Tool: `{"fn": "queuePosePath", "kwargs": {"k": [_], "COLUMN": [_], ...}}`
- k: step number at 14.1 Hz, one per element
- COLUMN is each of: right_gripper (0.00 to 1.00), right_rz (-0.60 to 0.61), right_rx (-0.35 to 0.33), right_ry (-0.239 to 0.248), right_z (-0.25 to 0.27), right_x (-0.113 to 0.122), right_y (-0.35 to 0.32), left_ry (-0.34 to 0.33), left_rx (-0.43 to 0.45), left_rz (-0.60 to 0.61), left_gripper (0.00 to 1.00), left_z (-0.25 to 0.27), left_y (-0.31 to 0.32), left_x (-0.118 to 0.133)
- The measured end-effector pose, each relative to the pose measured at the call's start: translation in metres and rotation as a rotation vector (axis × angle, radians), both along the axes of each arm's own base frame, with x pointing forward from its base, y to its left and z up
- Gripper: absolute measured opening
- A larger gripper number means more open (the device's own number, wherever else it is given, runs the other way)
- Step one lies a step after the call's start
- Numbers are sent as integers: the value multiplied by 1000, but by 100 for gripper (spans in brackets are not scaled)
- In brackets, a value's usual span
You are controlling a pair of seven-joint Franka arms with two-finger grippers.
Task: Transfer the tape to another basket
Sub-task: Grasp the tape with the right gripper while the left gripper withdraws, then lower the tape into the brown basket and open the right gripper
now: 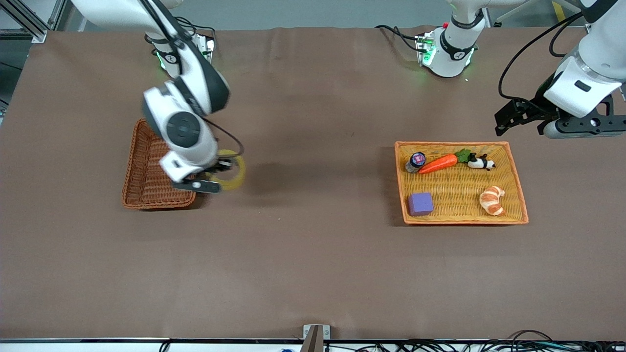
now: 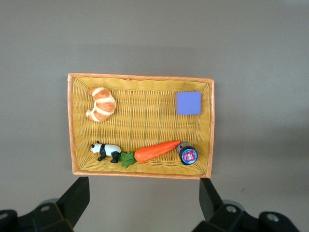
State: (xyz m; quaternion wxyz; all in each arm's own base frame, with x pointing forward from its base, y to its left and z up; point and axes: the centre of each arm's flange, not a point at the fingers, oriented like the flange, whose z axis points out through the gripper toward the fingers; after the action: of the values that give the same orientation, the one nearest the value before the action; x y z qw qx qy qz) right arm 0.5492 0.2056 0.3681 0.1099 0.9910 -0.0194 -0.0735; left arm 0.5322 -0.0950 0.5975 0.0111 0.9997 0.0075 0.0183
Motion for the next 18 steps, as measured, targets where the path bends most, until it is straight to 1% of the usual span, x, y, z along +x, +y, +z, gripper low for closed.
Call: {"fn": "queuePosePath", "kwargs": {"k": [2, 3, 5, 7, 9, 11, 13, 15, 16, 17, 18], "right_gripper": [22, 22, 22, 22, 22, 22, 22, 22, 22, 26, 37], "right_rz": [49, 58, 81, 120, 149, 158, 164, 164, 163, 166, 168], "right_rx": [-5, 1, 25, 52, 76, 92, 107, 125, 131, 133, 132], "right_ry": [21, 42, 73, 79, 78, 70, 62, 68, 68, 66, 53], "right_z": [16, 13, -11, -47, -79, -104, -124, -142, -150, -156, -158], "right_x": [2, 1, -3, -15, -33, -51, -66, -76, -78, -77, -74], "right_y": [-57, -89, -142, -184, -222, -237, -233, -225, -221, -219, -219], "left_ry": [18, 25, 30, 29, 29, 28, 28, 28, 27, 27, 27], "left_rx": [1, 1, 1, 5, 8, 8, 8, 8, 8, 8, 8], "left_rz": [-19, -22, -16, -10, -8, -1, 3, 3, 3, 3, 2], "left_gripper": [100, 100, 100, 100, 100, 100, 100, 100, 100, 100, 100], "left_z": [-10, -14, -18, -18, -18, -18, -18, -18, -17, -17, -17], "left_y": [-11, -13, -10, -5, -4, 0, 2, 3, 3, 3, 3], "left_x": [3, 6, 9, 10, 11, 12, 12, 12, 12, 12, 12]}}
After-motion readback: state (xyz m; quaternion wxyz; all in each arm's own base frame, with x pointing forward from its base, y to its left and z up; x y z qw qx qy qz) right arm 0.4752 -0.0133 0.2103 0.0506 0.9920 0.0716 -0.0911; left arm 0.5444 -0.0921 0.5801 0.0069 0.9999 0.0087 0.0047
